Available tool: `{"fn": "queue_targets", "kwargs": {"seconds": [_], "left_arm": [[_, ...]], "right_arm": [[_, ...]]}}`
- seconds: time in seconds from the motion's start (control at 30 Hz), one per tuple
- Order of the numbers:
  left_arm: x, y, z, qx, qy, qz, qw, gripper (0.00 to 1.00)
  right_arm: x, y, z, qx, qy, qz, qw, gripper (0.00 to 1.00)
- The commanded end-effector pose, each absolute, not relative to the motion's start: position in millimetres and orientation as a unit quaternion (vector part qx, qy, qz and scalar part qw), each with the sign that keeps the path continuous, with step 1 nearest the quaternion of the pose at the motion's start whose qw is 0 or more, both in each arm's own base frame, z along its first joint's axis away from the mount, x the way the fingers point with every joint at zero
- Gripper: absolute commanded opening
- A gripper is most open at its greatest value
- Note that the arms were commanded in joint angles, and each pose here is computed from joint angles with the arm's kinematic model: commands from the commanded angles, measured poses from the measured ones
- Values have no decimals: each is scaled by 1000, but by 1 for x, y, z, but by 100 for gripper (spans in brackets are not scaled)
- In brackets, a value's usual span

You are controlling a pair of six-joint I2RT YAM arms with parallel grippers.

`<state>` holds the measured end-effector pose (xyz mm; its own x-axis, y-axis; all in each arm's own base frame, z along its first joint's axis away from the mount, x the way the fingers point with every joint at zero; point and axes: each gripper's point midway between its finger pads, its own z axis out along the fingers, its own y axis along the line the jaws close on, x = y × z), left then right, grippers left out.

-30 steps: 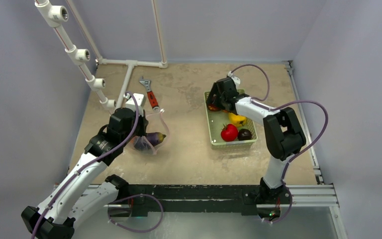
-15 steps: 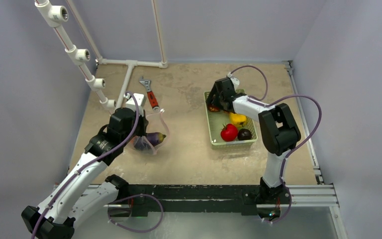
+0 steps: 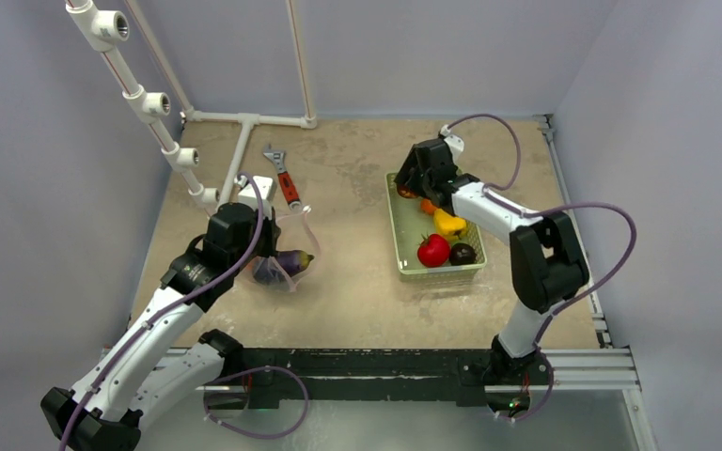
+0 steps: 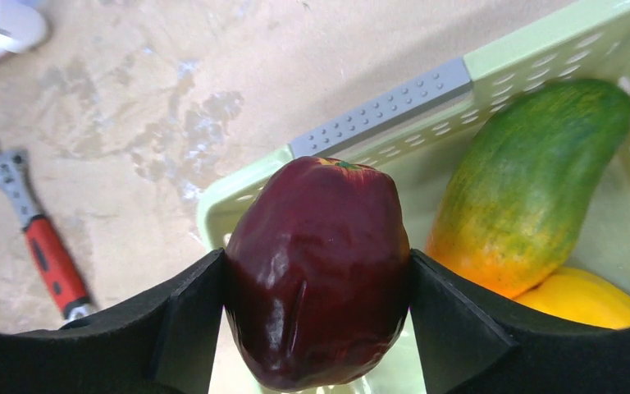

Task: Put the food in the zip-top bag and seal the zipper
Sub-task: Pick up the fake fruit from the bin, then place the fake fruit in the zipper food storage bag.

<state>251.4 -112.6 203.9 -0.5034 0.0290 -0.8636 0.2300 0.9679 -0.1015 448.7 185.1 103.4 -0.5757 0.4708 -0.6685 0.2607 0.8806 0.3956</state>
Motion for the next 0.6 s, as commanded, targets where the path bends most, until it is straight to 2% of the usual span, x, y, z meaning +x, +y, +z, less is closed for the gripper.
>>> {"fn": "queue_targets", "kwargs": {"seconds": [0.0,0.13,0.37,0.57], "left_arm": [[257,-115,212,70,850,-107,511,0],[257,-115,213,70,850,-107,512,0],[257,-115,213,69,849,-109,512,0],[257,-116,213,70,849,-110,512,0]], "right_arm": [[445,175,148,214,852,138,457,48],[434,180,171,192,848,159,469,36],[401,183,234,148,809,224,522,33],[367,203,272,75,788,292,536,30]]}}
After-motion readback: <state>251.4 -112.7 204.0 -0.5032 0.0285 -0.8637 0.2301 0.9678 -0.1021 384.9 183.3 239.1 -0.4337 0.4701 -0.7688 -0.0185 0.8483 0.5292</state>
